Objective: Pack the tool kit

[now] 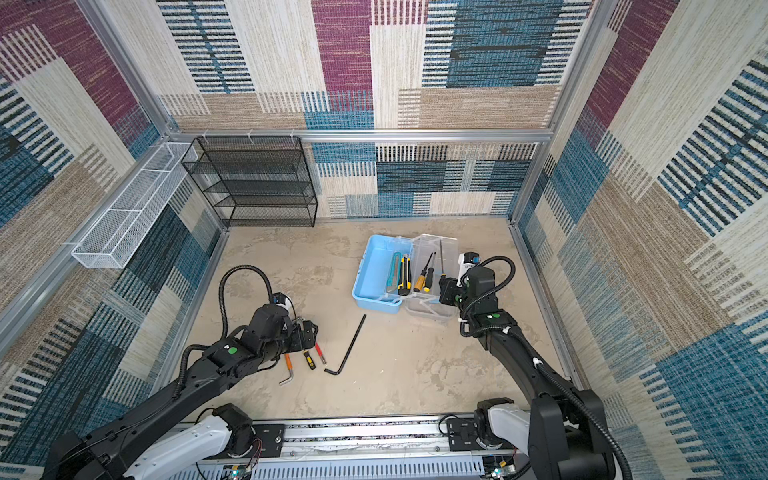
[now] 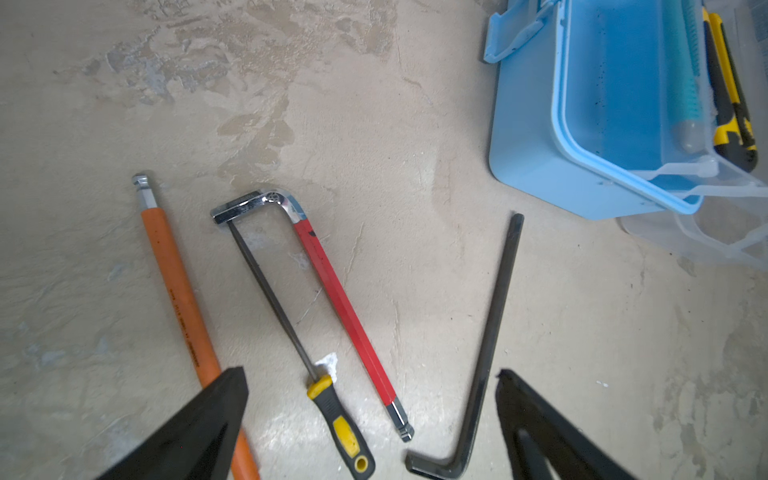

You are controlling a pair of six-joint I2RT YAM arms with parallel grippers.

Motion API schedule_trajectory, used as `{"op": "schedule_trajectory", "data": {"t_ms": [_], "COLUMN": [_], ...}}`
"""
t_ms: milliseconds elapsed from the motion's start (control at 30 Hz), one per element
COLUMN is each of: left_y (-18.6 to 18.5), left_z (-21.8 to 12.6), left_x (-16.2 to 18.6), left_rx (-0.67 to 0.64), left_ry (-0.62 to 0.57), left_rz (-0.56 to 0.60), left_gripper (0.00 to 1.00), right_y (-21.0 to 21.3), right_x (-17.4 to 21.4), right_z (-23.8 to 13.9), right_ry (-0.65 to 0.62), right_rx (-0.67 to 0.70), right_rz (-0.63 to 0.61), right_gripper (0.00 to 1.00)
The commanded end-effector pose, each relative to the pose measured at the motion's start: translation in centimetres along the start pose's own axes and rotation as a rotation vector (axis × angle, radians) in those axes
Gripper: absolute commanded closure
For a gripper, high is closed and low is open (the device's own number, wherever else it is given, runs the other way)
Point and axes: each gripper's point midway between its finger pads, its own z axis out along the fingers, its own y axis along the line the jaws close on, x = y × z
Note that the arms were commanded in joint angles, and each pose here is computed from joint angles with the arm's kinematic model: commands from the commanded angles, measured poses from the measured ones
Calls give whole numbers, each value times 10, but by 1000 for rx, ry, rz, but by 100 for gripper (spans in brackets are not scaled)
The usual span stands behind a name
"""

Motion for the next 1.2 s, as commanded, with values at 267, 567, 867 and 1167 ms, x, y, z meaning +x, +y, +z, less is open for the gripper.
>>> {"op": "schedule_trajectory", "data": {"t_ms": [267,567,867,1167], "left_y": [9,15,28,26], "left_z": [-2,-1,-3,3], "left_x": [7,13,31,54], "left_rx": [-39,-63,-120,-140], "left_ry": [20,45,111,199], "left_rz": [17,14,-16,-15], "left_gripper": [3,4,4,18], "right_y": [-1,3,-1,-5], "right_x": [-3,-14,-15,-13], "right_z": [2,-9,-23,-25], "right_ry": [6,-50,-99,-128], "right_rx": [11,5,27,41], "right_rz": [37,4,-58,-64], "right_gripper": [69,54,22,15]}}
